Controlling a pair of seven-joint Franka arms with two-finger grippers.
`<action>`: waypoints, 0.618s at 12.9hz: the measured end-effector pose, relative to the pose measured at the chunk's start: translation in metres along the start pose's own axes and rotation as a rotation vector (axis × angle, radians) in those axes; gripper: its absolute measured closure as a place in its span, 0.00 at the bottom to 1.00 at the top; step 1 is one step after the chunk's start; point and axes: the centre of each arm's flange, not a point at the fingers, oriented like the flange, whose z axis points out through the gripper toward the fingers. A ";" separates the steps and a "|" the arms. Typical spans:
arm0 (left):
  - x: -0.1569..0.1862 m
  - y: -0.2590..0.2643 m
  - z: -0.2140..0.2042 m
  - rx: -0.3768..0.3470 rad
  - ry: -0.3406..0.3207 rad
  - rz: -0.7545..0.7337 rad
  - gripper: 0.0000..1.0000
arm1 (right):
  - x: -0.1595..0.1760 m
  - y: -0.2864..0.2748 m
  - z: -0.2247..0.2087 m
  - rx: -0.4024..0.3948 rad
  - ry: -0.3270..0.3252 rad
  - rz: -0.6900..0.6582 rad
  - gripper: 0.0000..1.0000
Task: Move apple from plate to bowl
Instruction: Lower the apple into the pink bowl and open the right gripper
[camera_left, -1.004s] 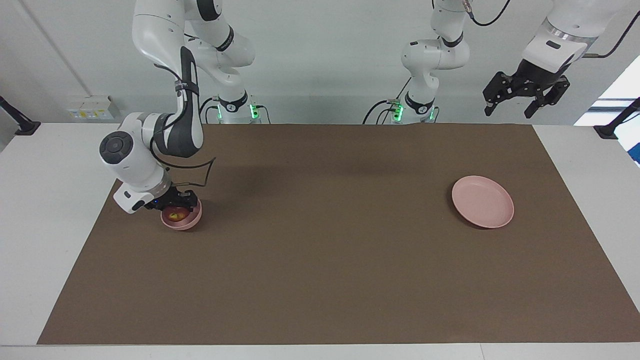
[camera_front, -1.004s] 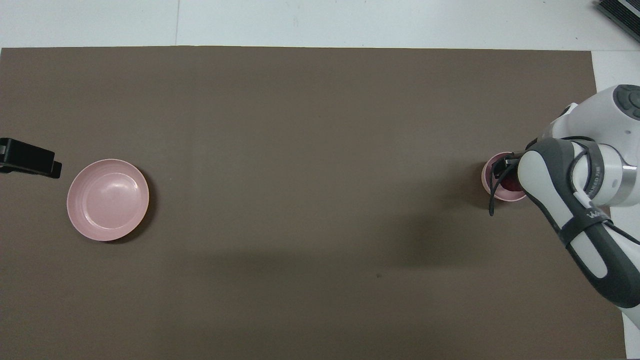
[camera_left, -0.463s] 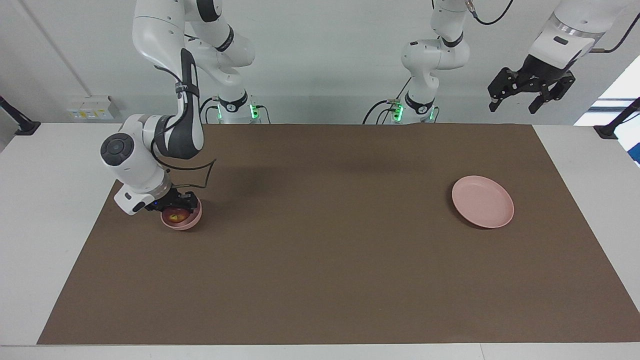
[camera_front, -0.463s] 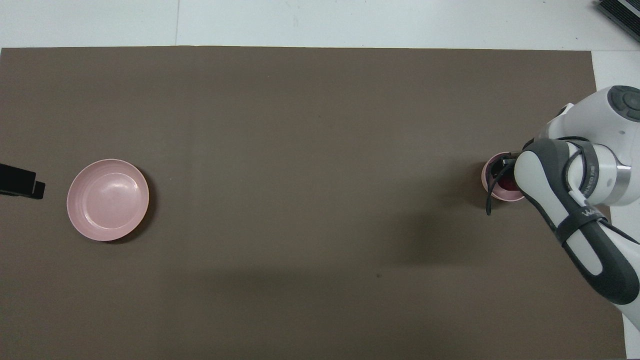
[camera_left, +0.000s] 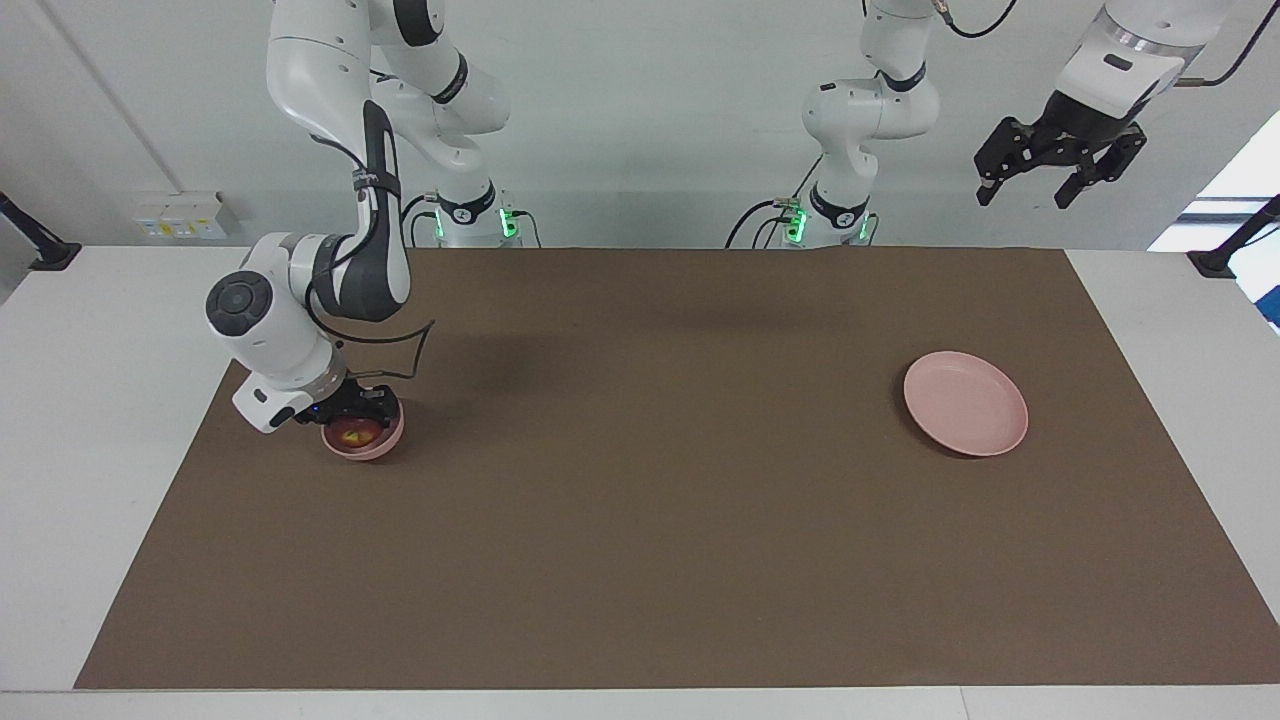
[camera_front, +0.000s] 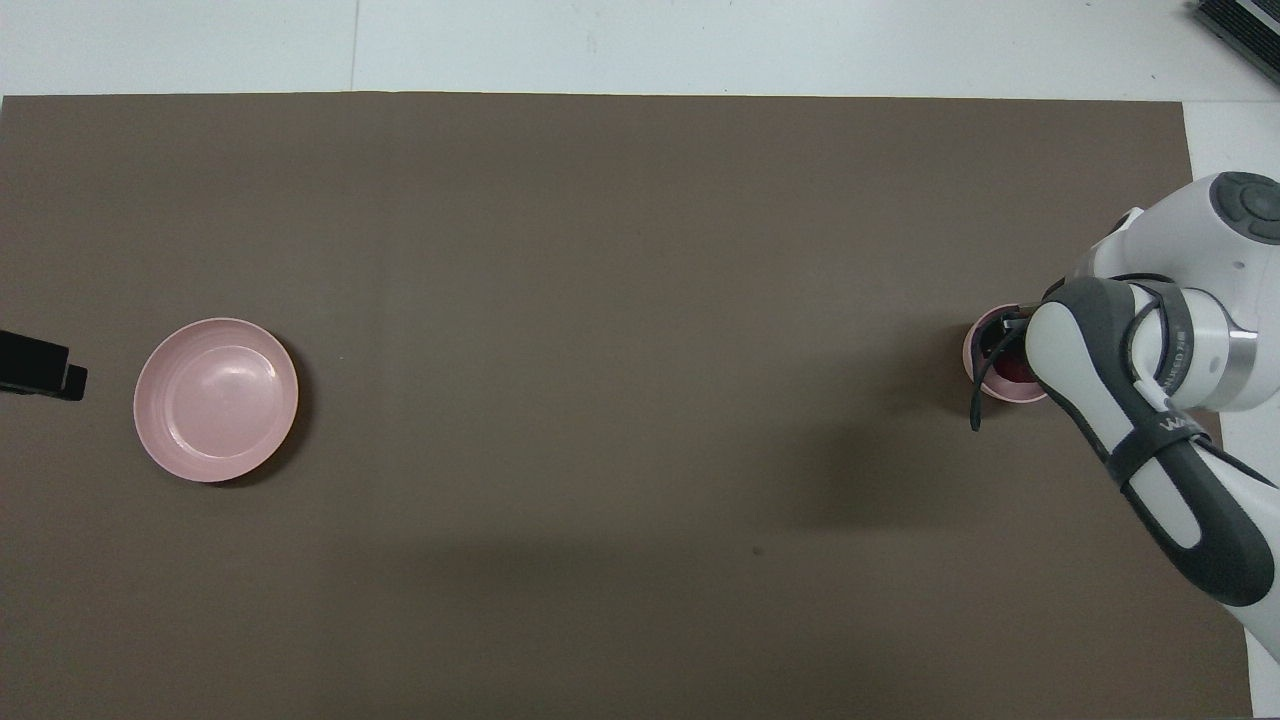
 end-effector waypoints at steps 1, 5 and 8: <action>0.000 -0.001 0.000 0.000 0.000 -0.001 0.00 | 0.000 0.000 0.001 0.000 -0.002 0.000 0.22; 0.000 -0.007 0.000 0.001 -0.001 -0.014 0.00 | 0.000 0.000 0.002 0.000 -0.003 0.000 0.22; 0.000 -0.009 0.002 0.001 -0.005 -0.018 0.00 | 0.000 0.000 0.003 0.000 -0.004 0.001 0.22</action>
